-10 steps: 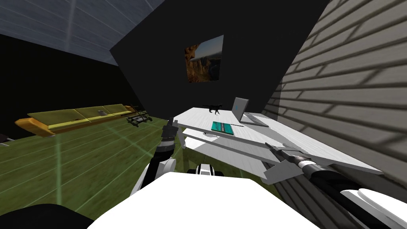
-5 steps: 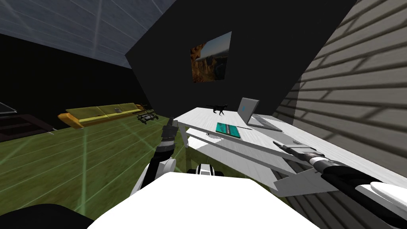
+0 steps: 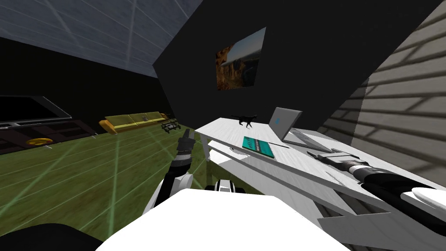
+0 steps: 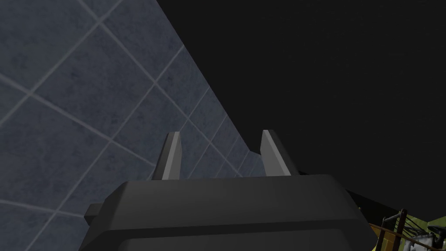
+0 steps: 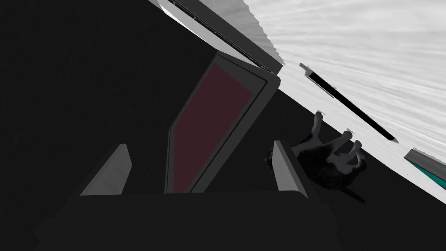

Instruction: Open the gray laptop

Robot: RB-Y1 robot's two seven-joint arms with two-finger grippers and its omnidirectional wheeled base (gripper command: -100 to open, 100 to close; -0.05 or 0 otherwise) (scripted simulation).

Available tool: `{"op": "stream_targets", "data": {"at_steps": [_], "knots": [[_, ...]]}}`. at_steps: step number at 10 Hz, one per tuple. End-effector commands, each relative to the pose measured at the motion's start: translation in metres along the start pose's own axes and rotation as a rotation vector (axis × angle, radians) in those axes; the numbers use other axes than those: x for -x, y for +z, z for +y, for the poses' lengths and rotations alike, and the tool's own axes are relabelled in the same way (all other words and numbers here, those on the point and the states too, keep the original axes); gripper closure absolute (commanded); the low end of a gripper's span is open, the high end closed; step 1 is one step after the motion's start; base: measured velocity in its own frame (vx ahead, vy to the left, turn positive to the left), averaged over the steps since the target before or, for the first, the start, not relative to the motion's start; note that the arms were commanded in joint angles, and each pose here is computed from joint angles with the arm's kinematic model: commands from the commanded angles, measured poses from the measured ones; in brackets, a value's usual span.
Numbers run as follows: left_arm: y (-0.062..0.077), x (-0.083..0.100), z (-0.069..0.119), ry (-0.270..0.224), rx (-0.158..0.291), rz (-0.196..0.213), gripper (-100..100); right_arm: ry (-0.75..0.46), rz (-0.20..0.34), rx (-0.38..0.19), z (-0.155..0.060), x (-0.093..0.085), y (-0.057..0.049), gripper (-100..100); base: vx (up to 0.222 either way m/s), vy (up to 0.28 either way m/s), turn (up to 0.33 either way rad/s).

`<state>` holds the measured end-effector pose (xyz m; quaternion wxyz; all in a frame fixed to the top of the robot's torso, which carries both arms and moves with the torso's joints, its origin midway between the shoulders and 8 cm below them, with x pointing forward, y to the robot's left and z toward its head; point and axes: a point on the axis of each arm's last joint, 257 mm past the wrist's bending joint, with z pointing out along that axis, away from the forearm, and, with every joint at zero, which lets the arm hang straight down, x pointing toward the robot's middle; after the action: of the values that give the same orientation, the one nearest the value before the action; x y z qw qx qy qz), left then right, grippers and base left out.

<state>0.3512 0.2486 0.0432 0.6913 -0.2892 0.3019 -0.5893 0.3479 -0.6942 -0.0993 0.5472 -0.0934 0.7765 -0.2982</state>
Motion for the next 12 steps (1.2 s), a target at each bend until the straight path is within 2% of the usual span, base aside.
{"op": "stream_targets", "data": {"at_steps": [1, 2, 4, 5, 9, 12], "knots": [[0.000, 0.000, 0.000, 0.000, 0.000, 0.000, 0, -0.092, 0.007, -0.046, -0.036, 0.013, 0.005, -100, 0.061, 0.017, 0.237], [0.000, 0.000, 0.000, 0.000, 0.000, 0.000, 0, -0.094, 0.007, -0.045, -0.036, 0.014, 0.005, -100, 0.044, 0.005, 0.067], [0.000, 0.000, 0.000, 0.000, 0.000, 0.000, 0, -0.158, 0.009, -0.076, -0.059, 0.027, 0.010, -100, 0.045, 0.010, 0.122], [0.000, 0.000, 0.000, 0.000, 0.000, 0.000, 0, -0.158, 0.009, -0.076, -0.059, 0.027, 0.010, -100, 0.038, 0.009, 0.097], [0.000, 0.000, 0.000, 0.000, 0.000, 0.000, 0, -0.272, 0.005, -0.126, -0.095, 0.056, 0.018, -100, 0.042, 0.007, 0.145], [0.000, 0.000, 0.000, 0.000, 0.000, 0.000, 0, -0.273, 0.003, -0.128, -0.097, 0.058, 0.018, -100, 0.023, 0.005, 0.031]]}}
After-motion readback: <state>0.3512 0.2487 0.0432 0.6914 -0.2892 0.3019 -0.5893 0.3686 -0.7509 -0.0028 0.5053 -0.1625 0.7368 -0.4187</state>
